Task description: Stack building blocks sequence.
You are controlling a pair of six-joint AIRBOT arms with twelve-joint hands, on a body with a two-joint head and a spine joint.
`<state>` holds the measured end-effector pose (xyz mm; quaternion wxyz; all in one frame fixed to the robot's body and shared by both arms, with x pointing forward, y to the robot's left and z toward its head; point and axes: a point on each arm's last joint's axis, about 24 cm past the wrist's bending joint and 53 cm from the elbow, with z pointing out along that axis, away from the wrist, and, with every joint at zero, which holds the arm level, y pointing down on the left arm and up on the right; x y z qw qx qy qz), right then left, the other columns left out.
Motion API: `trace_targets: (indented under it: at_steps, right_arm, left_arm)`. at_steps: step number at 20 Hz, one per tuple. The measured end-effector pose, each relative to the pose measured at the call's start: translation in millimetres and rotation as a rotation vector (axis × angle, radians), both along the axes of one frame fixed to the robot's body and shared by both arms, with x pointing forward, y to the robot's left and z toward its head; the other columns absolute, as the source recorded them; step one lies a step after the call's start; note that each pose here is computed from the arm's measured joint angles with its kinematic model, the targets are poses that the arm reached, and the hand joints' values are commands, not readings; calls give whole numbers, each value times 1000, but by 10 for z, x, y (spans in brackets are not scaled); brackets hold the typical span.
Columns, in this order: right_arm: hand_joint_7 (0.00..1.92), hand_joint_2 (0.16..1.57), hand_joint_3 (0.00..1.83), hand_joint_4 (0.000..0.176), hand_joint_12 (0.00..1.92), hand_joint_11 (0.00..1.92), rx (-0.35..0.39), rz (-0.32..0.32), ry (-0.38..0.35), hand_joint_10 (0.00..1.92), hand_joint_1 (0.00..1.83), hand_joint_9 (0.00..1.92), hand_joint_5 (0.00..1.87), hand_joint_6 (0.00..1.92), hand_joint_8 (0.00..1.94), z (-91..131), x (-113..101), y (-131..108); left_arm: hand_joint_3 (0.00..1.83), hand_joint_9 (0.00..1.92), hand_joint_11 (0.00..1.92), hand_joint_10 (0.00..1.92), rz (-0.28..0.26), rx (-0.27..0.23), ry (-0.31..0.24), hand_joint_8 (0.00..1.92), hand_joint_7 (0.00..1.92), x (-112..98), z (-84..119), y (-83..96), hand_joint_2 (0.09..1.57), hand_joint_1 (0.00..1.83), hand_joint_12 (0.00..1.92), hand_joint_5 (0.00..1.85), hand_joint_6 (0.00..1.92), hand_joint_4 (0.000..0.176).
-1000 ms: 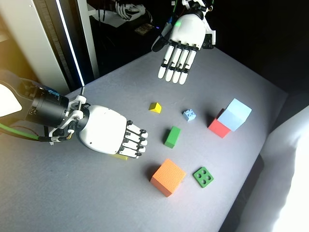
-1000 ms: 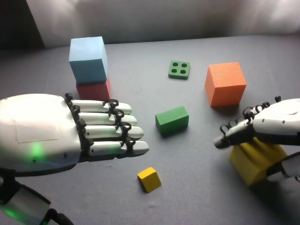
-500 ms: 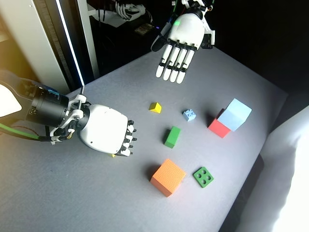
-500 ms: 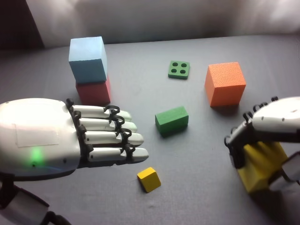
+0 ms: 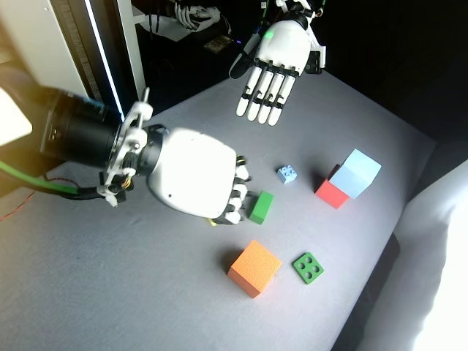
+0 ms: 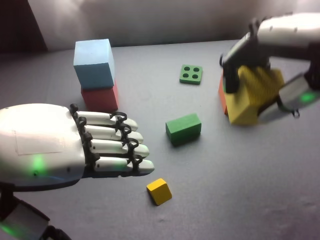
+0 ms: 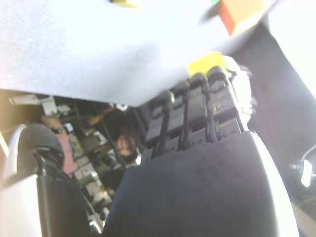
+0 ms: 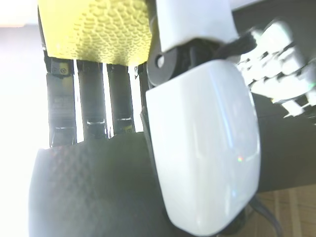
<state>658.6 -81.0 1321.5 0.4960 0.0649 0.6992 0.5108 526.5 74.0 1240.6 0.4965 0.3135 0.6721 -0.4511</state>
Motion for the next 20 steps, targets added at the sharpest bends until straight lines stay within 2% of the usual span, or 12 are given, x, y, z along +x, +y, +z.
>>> trace_targets:
  at_steps: [1, 2, 6, 8, 10, 15, 16, 17, 18, 19, 20]
  right_arm:
    - [1091, 1098, 0, 0, 972, 829, -3, -11, -3, 1062, 1384, 971, 886, 1145, 702, 47, 53, 9]
    - [1088, 1091, 2, 0, 886, 861, -3, -14, -4, 1058, 1382, 979, 916, 1112, 696, 67, 92, 26]
    - [1047, 1106, 2, 0, 847, 870, 17, -46, 16, 1057, 1379, 989, 841, 1183, 788, 134, 316, 14]
    - [1047, 1108, 2, 0, 868, 836, 43, -68, 55, 1091, 1376, 970, 853, 1174, 783, 108, 435, -34]
    - [1056, 1104, 0, 0, 875, 854, 29, -104, 97, 1049, 1380, 994, 847, 1172, 778, 16, 608, -62]
    - [1058, 1109, 0, 0, 872, 855, 21, -128, 86, 1073, 1378, 972, 834, 1190, 784, 76, 765, -82]
    - [1055, 1105, 0, 0, 1425, 782, 18, -133, 91, 950, 1468, 992, 843, 1146, 736, 64, 794, -81]
    - [1016, 1130, 0, 0, 1630, 699, 12, -143, 100, 1039, 1485, 908, 811, 1190, 832, 40, 837, -91]
    - [1006, 1137, 1, 0, 1641, 686, 5, -161, 114, 1056, 1486, 885, 787, 1217, 880, 2, 896, -131]
    - [1029, 1123, 0, 0, 1589, 738, -6, -170, 117, 989, 1488, 937, 799, 1196, 813, -35, 928, -162]
    - [1064, 1099, 0, 0, 1550, 770, -28, -183, 121, 907, 1491, 1008, 863, 1105, 712, -88, 960, -205]
  left_arm:
    - [16, 10, 0, 1, 2, 0, 0, 1, 20, 8, 1, 6, 1026, 282, 17, 3, 0, 0]
    - [15, 1, 0, 0, 4, -4, 2, 0, 3, 10, 6, 7, 1030, 279, 3, 0, 0, 0]
    - [4, 34, 24, 11, 2, -1, 0, 13, 49, 18, 1, 6, 1020, 299, 14, 40, 12, 0]
    - [5, 60, 50, 18, 5, 0, 1, 16, 71, 30, -5, 6, 1025, 288, 31, 54, 13, 0]
    - [15, 8, 6, 1, -2, -4, 1, 1, 10, 15, 4, -2, 1053, 269, 5, 7, 0, 0]
    - [7, 23, 21, 9, 0, -4, 2, 9, 25, 20, 2, -3, 1044, 269, 10, 21, 8, 0]
    - [7, 28, 20, 10, -1, -3, 1, 11, 32, 18, 0, -5, 1047, 275, 10, 28, 10, 0]
    - [5, 150, 18, 8, -1, -2, 0, 3, 163, 17, -3, -5, 972, 418, 269, 168, 4, 0]
    - [6, 146, 0, 1, -2, -6, 3, 3, 151, 15, 4, -6, 972, 427, 262, 155, 3, 0]
    - [18, 74, 0, 0, -1, -5, 1, 2, 81, 19, 6, -5, 1016, 349, 86, 71, 1, 0]
    - [21, 21, 0, 0, 0, -2, -4, 0, 25, 23, 8, -5, 1048, 250, 2, 17, 3, 0]
